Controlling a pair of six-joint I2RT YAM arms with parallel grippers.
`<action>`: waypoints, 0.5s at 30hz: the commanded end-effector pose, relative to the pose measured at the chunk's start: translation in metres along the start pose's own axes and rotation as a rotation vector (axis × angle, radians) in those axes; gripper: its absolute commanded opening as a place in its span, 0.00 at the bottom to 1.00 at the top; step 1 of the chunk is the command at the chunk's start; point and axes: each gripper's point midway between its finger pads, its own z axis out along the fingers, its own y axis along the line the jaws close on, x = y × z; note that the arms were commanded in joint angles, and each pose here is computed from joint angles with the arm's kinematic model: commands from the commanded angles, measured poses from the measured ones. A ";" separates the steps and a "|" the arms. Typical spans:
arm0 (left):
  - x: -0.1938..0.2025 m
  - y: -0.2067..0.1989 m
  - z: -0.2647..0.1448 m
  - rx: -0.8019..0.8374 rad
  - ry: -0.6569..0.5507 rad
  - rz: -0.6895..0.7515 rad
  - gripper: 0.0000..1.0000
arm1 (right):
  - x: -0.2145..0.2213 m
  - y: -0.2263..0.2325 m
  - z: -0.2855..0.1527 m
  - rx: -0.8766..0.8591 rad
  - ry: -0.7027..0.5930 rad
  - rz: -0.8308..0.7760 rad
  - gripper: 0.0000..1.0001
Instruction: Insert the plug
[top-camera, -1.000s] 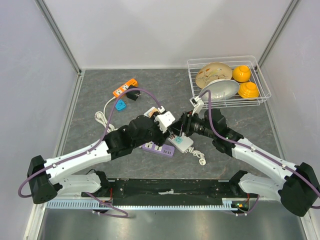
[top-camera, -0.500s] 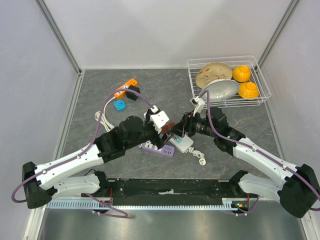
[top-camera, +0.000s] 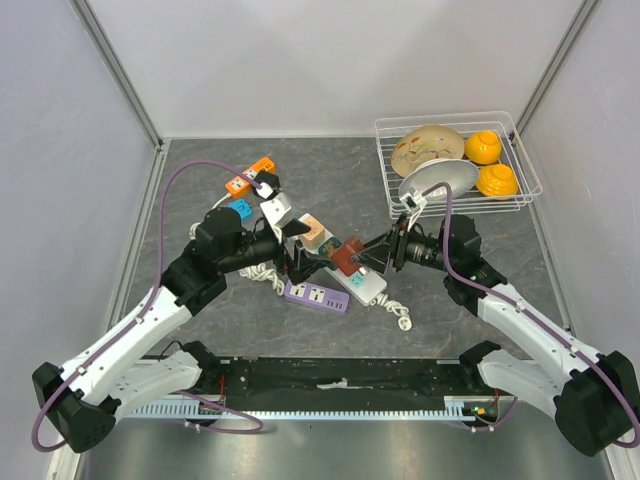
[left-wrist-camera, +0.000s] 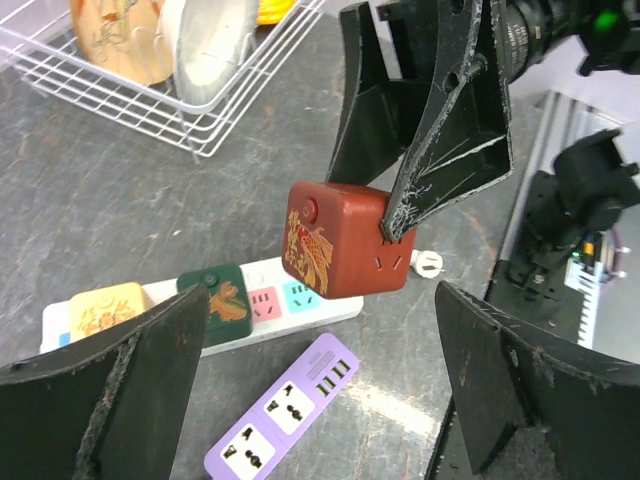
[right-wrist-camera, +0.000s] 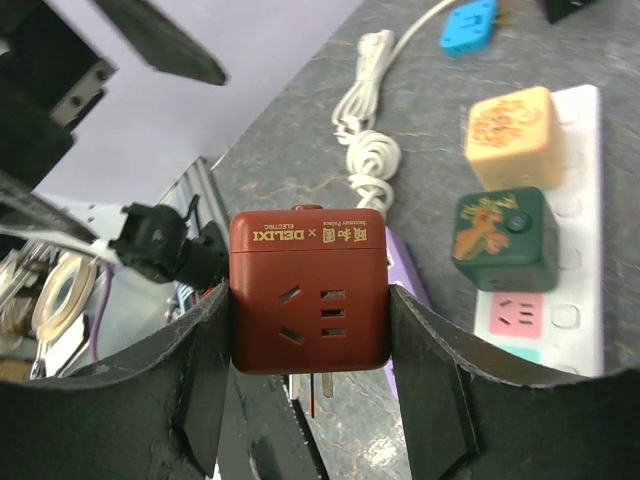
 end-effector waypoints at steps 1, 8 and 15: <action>-0.010 -0.029 -0.006 0.234 -0.024 -0.057 1.00 | -0.018 0.047 -0.009 -0.230 -0.049 -0.175 0.00; -0.007 -0.044 -0.003 0.392 0.034 -0.057 1.00 | -0.020 0.073 -0.016 -0.380 -0.049 -0.272 0.00; -0.012 -0.056 0.000 0.491 0.026 -0.071 0.99 | -0.017 0.079 -0.019 -0.432 -0.033 -0.295 0.00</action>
